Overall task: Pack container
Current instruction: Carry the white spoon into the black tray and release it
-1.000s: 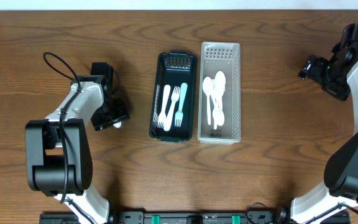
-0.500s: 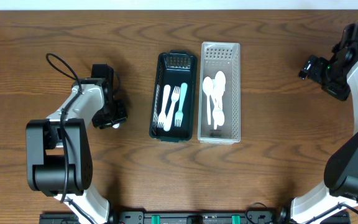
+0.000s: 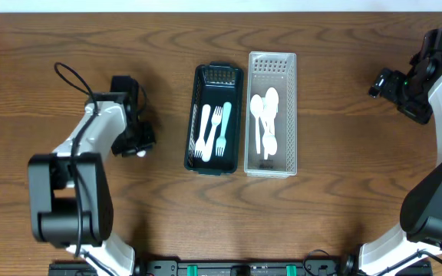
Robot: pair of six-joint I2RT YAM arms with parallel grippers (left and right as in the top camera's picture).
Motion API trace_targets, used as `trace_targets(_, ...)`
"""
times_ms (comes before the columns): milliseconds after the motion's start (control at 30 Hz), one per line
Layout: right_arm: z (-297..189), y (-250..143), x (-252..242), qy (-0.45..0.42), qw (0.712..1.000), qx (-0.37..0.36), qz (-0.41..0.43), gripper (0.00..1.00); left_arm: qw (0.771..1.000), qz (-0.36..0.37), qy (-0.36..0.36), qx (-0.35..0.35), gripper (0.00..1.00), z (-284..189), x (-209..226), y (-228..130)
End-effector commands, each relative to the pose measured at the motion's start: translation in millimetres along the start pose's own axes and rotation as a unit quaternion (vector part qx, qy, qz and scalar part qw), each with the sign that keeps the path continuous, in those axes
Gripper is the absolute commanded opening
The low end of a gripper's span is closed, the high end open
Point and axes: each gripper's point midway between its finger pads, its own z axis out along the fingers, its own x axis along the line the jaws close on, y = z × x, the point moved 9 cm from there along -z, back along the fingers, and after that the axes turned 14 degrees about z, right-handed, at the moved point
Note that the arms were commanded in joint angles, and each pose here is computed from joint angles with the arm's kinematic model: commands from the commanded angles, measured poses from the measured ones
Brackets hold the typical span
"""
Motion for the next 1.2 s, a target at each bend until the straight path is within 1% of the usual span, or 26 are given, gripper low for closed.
trace_targets(0,2,-2,1,0.001,1.000,0.003,0.006,0.99,0.996,0.002,-0.008,-0.090,0.25,-60,0,13)
trace_targets(100,2,-1,1,0.001,1.000,0.002,0.006,0.99,0.990,0.012,-0.033,-0.136,0.25,-98,-7,6)
trace_targets(233,2,-1,1,0.002,1.000,0.002,0.006,0.99,0.976,0.057,-0.103,-0.182,0.25,-133,-35,-11)
trace_targets(300,2,-1,1,0.002,1.000,0.002,0.006,0.99,0.968,0.101,-0.115,-0.198,0.24,-145,-55,-21)
trace_targets(367,2,-1,1,0.002,1.000,0.002,0.005,0.99,0.957,0.166,-0.118,-0.206,0.24,-150,-75,-30)
trace_targets(467,2,-1,2,0.003,1.000,0.000,0.005,0.99,0.946,0.229,-0.117,-0.198,0.24,-145,-102,-40)
trace_targets(533,2,0,2,0.003,1.000,-0.001,0.005,0.99,0.944,0.256,-0.094,-0.184,0.24,-134,-115,-44)
trace_targets(600,2,0,2,0.004,1.000,-0.001,0.006,0.99,0.943,0.275,-0.080,-0.166,0.24,-123,-127,-46)
trace_targets(833,2,1,2,0.006,1.000,-0.004,0.010,0.99,0.940,0.320,-0.072,-0.098,0.24,-75,-164,-46)
trace_targets(867,2,1,2,0.006,1.000,-0.004,0.013,0.99,0.939,0.324,-0.071,-0.090,0.26,-69,-167,-46)
trace_targets(900,2,1,2,0.006,1.000,-0.004,0.016,0.99,0.939,0.326,-0.070,-0.086,0.40,-65,-169,-46)
trace_targets(933,2,1,3,0.006,1.000,-0.004,0.017,0.99,0.940,0.322,-0.070,-0.085,0.63,-63,-171,-45)
trace_targets(1000,2,1,2,0.006,1.000,-0.004,0.017,0.99,0.944,0.306,-0.072,-0.096,0.98,-67,-171,-42)
trace_targets(1167,2,0,2,0.005,1.000,-0.003,0.017,0.99,0.957,0.232,-0.057,-0.165,0.98,-106,-154,-22)
